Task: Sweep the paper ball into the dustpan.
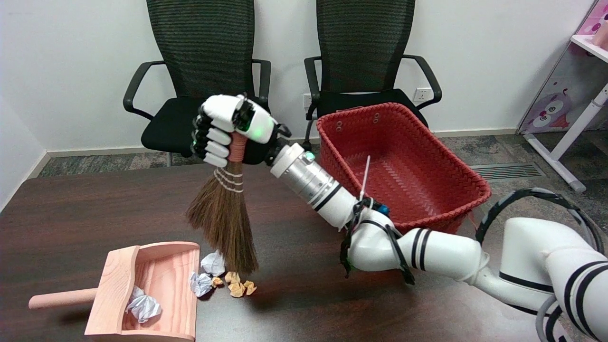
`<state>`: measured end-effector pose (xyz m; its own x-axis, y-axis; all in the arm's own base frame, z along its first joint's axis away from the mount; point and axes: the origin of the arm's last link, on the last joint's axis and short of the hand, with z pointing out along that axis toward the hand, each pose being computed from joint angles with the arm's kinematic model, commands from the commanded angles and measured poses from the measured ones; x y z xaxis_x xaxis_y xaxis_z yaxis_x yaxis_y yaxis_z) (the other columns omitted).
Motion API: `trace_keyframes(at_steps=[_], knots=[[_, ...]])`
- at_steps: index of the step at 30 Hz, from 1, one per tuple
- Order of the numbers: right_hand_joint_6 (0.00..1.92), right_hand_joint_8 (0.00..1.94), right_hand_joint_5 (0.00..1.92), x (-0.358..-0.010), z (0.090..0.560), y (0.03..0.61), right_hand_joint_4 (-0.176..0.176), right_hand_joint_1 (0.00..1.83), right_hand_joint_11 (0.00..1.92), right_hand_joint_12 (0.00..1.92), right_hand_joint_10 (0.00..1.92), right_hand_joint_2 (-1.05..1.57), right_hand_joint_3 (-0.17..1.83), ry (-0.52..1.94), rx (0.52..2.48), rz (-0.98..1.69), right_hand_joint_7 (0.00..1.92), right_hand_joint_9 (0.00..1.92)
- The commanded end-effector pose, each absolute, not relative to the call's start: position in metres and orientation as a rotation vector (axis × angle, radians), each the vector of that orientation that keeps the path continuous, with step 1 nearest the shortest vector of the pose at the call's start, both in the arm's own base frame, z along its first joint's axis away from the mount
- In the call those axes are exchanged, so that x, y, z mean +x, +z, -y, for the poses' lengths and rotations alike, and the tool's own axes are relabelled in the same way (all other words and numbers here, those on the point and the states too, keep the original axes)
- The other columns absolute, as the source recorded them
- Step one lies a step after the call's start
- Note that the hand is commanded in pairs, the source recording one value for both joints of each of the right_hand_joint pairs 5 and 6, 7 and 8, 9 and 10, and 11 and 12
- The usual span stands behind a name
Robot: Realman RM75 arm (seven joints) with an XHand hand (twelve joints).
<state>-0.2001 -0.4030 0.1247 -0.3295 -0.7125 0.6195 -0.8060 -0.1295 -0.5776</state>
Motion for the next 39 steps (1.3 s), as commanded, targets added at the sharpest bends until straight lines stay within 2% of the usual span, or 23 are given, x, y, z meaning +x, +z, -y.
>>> trace_keyframes(at_steps=[1, 4, 7, 23, 35, 39], knots=[[1.92, 1.92, 1.92, -0.192, 0.354, 0.170, 0.001, 0.78, 1.92, 1.92, 1.92, 0.87, 1.48, 1.582, 1.726, 1.509, 1.92, 1.92], [1.92, 1.92, 1.92, -0.199, 0.334, 0.171, 0.003, 0.78, 1.92, 1.92, 1.92, 0.98, 1.45, 1.532, 1.688, 1.334, 1.92, 1.92], [1.92, 1.92, 1.92, -0.201, 0.321, 0.167, 0.005, 0.78, 1.92, 1.92, 1.92, 0.99, 1.46, 1.464, 1.669, 1.231, 1.92, 1.92], [1.92, 1.92, 1.92, -0.216, 0.270, 0.116, 0.014, 0.78, 1.92, 1.92, 1.92, 1.04, 1.49, 1.047, 1.620, 0.953, 1.92, 1.92], [1.92, 1.92, 1.92, -0.212, 0.263, 0.069, 0.015, 0.77, 1.92, 1.92, 1.92, 1.10, 1.51, 0.992, 1.736, 0.867, 1.92, 1.92], [1.92, 1.92, 1.92, -0.216, 0.261, 0.051, 0.014, 0.77, 1.92, 1.92, 1.92, 1.12, 1.53, 0.942, 1.821, 0.731, 1.92, 1.92]])
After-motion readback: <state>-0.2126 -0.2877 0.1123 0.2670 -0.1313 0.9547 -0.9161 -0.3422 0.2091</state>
